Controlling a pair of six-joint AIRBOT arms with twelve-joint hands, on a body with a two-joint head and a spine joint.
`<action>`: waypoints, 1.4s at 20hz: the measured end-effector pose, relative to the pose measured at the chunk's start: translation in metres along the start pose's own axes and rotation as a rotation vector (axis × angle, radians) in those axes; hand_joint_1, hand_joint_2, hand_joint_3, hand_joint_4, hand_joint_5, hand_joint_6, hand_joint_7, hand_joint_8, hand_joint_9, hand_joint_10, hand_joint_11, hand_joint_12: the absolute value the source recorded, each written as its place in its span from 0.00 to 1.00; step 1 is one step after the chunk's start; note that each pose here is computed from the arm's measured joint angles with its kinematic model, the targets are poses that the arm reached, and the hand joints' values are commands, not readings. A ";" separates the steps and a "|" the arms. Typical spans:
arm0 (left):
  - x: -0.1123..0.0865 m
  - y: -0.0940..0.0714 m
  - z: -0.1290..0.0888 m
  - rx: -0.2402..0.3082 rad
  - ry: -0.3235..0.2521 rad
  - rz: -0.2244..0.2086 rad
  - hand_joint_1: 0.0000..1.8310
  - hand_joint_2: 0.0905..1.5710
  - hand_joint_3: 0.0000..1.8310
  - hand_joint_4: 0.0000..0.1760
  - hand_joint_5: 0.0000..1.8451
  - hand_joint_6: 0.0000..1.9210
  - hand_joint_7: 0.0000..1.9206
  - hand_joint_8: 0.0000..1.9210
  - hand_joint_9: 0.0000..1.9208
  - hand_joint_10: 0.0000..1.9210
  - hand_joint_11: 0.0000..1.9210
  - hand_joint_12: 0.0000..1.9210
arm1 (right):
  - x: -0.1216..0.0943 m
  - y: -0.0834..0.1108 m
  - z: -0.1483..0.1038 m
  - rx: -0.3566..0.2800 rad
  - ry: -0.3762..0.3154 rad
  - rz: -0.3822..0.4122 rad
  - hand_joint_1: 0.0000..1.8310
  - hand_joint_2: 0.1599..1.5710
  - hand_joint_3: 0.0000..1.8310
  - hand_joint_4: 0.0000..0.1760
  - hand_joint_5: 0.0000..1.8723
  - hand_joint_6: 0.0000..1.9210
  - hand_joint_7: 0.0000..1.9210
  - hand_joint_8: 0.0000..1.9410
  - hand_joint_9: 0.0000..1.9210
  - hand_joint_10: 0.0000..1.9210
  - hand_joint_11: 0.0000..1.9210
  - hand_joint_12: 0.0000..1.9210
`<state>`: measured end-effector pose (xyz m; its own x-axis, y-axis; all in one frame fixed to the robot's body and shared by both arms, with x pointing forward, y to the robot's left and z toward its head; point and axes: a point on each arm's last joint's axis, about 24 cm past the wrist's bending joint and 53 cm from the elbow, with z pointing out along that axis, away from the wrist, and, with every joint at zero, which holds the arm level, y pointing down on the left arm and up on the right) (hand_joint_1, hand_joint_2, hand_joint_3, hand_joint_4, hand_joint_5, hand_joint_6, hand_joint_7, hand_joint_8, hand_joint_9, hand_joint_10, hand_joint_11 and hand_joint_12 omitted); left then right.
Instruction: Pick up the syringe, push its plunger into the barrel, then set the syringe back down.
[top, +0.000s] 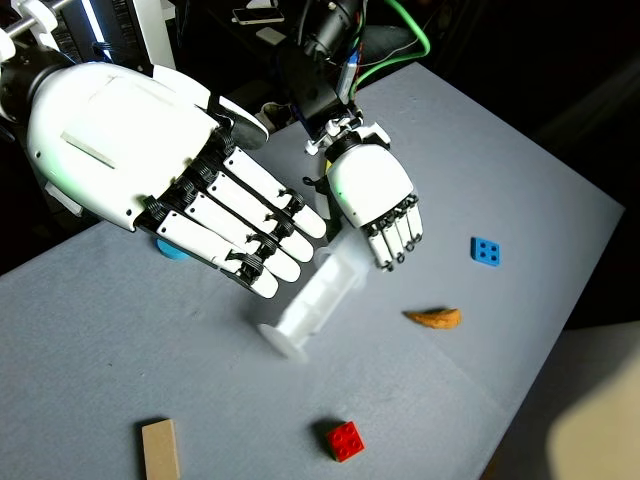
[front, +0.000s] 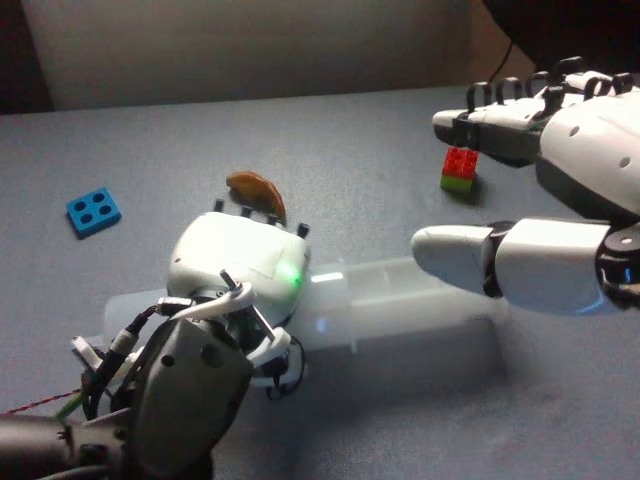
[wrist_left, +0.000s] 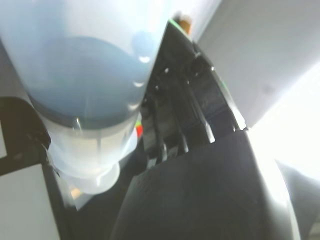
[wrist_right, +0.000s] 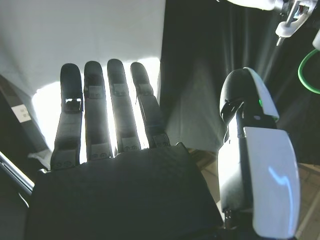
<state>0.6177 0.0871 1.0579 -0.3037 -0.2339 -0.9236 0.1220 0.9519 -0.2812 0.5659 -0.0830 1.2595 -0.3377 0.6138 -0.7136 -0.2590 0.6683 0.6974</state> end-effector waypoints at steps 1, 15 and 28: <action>0.001 -0.004 -0.001 0.029 0.017 0.005 0.81 0.76 0.00 0.00 0.40 0.65 0.30 0.71 0.38 0.70 0.37 0.85 | -0.003 -0.001 0.000 0.005 -0.013 0.007 0.13 0.67 0.00 0.00 0.16 0.00 0.16 0.00 0.15 0.00 0.00 0.43; -0.057 -0.021 0.007 0.198 -0.016 0.034 0.81 0.76 0.00 0.00 0.35 0.66 0.35 0.67 0.42 0.69 0.33 0.87 | -0.029 0.002 -0.004 0.009 -0.136 0.133 0.10 0.68 0.00 0.00 0.13 0.00 0.15 0.00 0.13 0.00 0.00 0.37; -0.097 -0.011 0.008 0.224 -0.042 0.093 0.81 0.73 0.00 0.00 0.41 0.58 0.38 0.65 0.47 0.63 0.37 0.87 | -0.020 -0.030 -0.005 0.132 -0.210 0.739 0.11 0.69 0.00 0.00 0.13 0.00 0.14 0.00 0.13 0.00 0.00 0.38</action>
<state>0.6529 0.0974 1.1483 -0.2426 -0.1593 -0.9570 0.3560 0.9030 -0.2405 0.5759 -0.1179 1.2530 -0.1989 0.9772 -0.0738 0.0809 0.0914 0.9925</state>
